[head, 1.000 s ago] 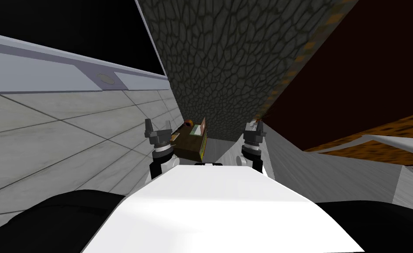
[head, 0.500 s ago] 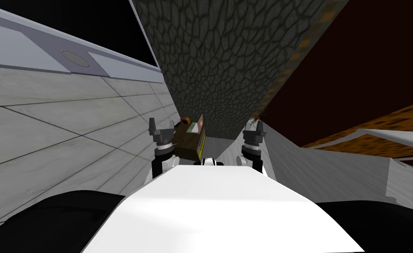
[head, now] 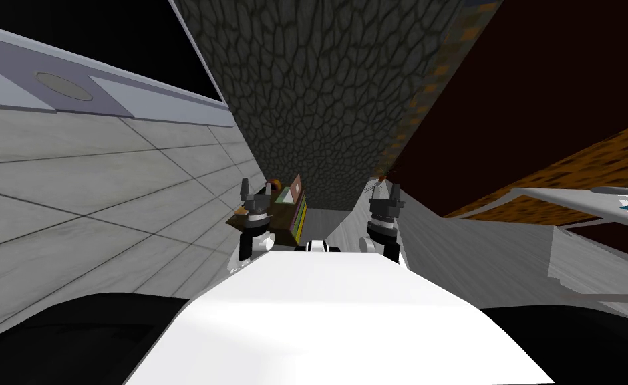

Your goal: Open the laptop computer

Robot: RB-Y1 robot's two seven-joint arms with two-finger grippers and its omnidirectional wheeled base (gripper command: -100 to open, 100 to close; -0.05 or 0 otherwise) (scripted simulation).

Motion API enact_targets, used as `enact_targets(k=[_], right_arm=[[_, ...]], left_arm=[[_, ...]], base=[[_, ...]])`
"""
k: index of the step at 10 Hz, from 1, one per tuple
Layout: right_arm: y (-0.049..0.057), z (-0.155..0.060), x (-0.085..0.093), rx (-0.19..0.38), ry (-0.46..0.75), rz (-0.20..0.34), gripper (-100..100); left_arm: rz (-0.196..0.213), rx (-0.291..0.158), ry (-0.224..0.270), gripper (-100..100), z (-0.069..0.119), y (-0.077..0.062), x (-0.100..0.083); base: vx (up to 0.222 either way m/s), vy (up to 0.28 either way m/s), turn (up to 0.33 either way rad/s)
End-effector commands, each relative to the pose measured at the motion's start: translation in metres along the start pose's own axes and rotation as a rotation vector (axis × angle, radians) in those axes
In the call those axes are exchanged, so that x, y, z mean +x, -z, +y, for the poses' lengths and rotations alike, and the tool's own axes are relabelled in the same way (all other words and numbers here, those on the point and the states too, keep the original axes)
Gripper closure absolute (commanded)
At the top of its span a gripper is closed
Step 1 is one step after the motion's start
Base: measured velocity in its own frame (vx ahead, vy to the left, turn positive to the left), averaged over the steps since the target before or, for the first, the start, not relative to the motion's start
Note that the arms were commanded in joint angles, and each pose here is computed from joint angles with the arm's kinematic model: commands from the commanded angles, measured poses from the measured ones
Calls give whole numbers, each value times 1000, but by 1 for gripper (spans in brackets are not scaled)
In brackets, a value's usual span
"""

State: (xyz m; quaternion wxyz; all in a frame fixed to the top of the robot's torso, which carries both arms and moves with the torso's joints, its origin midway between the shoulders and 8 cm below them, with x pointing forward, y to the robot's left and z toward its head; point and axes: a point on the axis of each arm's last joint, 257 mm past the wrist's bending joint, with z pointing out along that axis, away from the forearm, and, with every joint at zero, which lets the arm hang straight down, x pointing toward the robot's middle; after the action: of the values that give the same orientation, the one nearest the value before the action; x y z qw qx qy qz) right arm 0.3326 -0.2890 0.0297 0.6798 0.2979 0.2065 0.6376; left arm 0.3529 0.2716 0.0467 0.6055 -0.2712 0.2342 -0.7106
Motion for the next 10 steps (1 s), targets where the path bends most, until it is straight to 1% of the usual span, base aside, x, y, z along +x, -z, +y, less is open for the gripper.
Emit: enact_targets(k=[1,6,10], right_arm=[[0,0,0,0,0,0,0],[0,0,0,0,0,0,0],[0,0,0,0,0,0,0]], left_arm=[[2,-38,49,-100,22,-8,-5],[-11,-122,136,-100,70,-21,-19],[-47,-216,188,-100,114,-24,-38]], base=[[5,-141,-85],[2,-143,-112],[13,-88,-98]])
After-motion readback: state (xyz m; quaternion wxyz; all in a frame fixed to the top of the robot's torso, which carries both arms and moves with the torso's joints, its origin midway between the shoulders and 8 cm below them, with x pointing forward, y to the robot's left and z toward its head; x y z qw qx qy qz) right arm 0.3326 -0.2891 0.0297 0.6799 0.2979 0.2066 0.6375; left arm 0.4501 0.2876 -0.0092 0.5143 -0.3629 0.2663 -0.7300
